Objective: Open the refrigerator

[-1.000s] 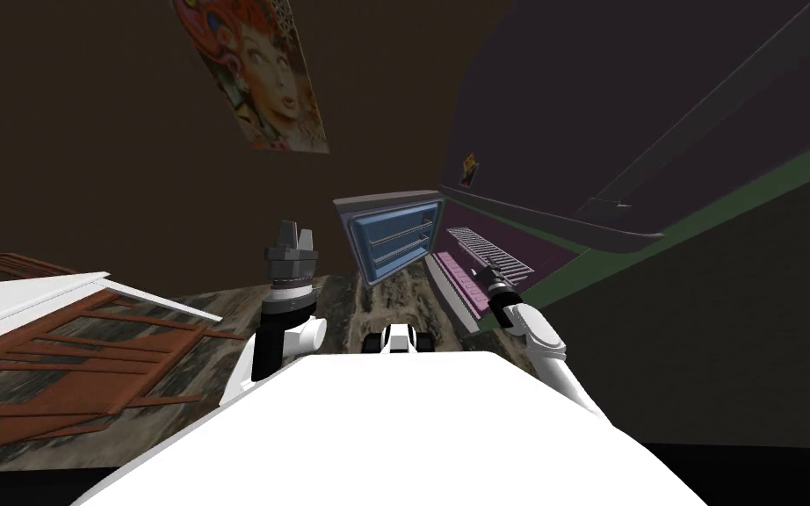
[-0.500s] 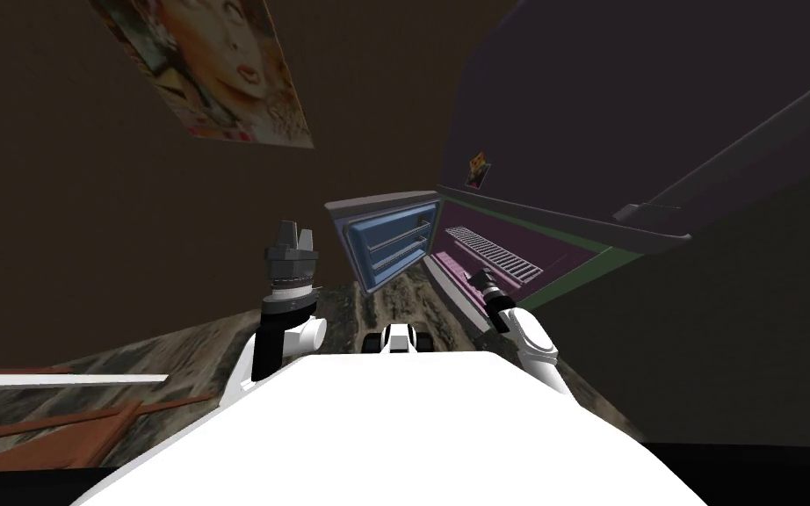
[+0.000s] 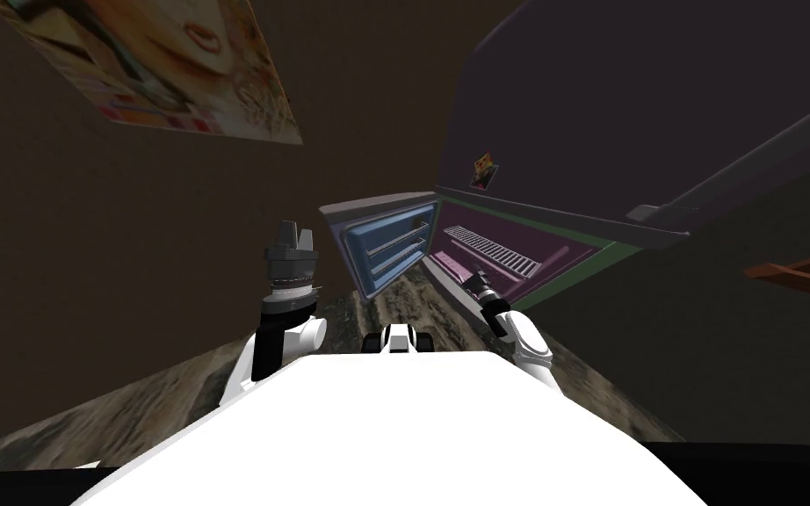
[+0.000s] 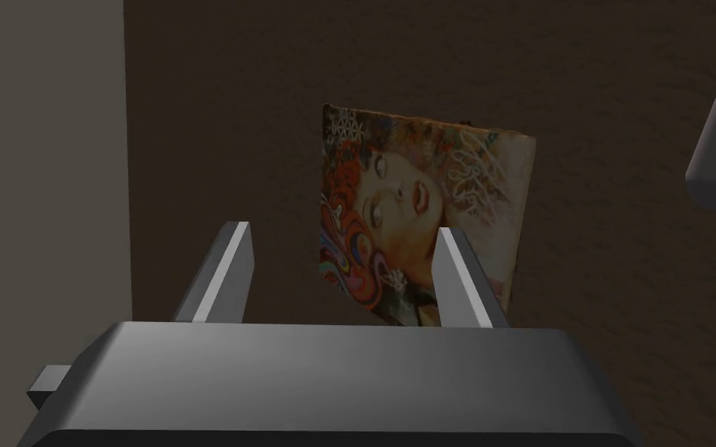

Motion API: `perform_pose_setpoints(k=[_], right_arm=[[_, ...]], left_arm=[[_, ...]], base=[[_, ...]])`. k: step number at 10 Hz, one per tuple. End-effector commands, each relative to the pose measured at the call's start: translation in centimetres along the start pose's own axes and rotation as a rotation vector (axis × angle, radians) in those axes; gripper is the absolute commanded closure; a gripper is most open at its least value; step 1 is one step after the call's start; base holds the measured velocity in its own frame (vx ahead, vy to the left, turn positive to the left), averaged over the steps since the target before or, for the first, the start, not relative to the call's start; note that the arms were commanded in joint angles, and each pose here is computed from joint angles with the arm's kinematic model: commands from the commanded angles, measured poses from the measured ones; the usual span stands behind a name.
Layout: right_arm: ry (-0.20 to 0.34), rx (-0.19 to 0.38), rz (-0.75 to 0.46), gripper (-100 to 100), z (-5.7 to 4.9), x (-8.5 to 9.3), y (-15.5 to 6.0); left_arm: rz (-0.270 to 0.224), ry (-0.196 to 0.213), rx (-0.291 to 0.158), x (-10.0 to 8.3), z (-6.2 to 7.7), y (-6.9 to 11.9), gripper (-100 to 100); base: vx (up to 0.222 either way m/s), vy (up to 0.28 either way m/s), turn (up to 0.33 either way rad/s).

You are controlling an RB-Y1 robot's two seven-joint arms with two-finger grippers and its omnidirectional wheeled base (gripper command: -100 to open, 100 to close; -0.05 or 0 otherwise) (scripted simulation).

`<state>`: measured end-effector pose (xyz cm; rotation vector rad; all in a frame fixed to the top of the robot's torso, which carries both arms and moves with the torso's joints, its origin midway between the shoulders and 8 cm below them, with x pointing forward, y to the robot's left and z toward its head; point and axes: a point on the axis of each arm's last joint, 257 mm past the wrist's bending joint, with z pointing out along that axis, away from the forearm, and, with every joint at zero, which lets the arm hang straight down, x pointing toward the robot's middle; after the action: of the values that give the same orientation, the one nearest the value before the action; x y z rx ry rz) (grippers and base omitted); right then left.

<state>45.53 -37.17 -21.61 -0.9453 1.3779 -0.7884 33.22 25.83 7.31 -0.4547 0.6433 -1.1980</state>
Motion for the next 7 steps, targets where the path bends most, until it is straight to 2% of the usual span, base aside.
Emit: perform_pose_setpoints(k=[1,3,5,7], right_arm=[[-0.035,-0.033,0.041,-100,-0.3,-0.9,1.7],[-0.062,-0.059,0.074,-100,-0.6,-1.6,3.0],[-0.074,-0.071,0.091,-100,-0.7,-2.0,3.6],[-0.100,-0.095,0.127,-100,-1.0,-2.7,4.9]], left_arm=[[0.000,0.000,0.000,0.0,0.0,0.0,0],[0.000,0.000,0.000,0.0,0.0,0.0,0],[0.000,0.000,0.000,0.0,0.0,0.0,0],[0.000,0.000,0.000,0.0,0.0,0.0,0]], base=[[0.173,0.395,-0.389],[0.049,0.411,-0.304],[0.104,0.267,-0.168],[0.076,0.346,-0.310]])
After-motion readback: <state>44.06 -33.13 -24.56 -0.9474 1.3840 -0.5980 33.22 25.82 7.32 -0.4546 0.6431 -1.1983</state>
